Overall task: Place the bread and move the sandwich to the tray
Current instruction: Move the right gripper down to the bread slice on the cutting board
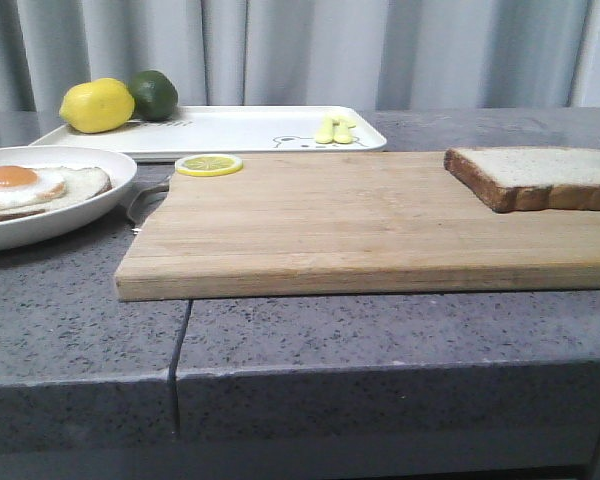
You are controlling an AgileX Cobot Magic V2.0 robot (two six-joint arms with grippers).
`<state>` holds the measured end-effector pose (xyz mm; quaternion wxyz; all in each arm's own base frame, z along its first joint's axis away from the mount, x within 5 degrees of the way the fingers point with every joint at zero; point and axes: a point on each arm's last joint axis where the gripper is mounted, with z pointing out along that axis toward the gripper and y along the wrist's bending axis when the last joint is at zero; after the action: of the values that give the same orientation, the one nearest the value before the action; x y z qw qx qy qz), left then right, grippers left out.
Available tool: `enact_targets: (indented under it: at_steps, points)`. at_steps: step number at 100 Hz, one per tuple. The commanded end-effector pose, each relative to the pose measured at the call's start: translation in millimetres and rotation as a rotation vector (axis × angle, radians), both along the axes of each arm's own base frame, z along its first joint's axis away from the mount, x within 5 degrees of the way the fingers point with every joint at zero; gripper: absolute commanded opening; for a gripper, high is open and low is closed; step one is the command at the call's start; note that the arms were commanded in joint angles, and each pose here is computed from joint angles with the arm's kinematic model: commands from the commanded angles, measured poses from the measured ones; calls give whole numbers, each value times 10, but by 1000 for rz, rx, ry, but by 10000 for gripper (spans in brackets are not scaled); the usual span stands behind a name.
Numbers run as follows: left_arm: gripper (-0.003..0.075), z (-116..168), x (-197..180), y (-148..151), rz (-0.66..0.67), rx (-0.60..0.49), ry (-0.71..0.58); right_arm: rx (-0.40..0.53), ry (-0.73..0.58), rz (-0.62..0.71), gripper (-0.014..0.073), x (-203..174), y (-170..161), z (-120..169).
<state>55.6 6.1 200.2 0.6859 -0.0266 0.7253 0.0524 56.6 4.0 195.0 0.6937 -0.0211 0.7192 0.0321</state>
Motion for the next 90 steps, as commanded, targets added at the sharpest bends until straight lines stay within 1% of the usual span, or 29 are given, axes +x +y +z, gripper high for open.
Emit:
enact_targets:
  at_steps: [1, 46, 56, 61, 68, 75, 81, 87, 90]
  points:
    - [-20, 34, -16, -4, -5, -10, -93, -10, -84, -1, -69, -11, 0, 63]
    - [-20, 41, -16, -4, -5, -9, -101, -10, -84, -1, -69, -11, 0, 63]
    - [-20, 66, -18, -3, -4, -8, -128, -10, -85, -1, -69, -11, 0, 64]
    - [-19, 90, -20, -2, -3, -10, -155, -8, -112, 1, -69, -13, 2, 90]
    - [-20, 127, -25, -1, -3, -32, -188, -3, -183, 6, -69, -20, 7, 155]
    - [-20, 165, -32, -1, -5, -85, -206, 6, -258, 12, -69, -33, 11, 223]
    - [-20, 210, -42, -2, -9, -155, -221, 20, -326, 16, -69, -49, 14, 283]
    - [-20, 285, -59, -6, -15, -199, -240, 60, -409, 18, -69, -76, 8, 366]
    - [-20, 330, -70, -11, -19, -207, -245, 79, -427, 17, -69, -86, 3, 402]
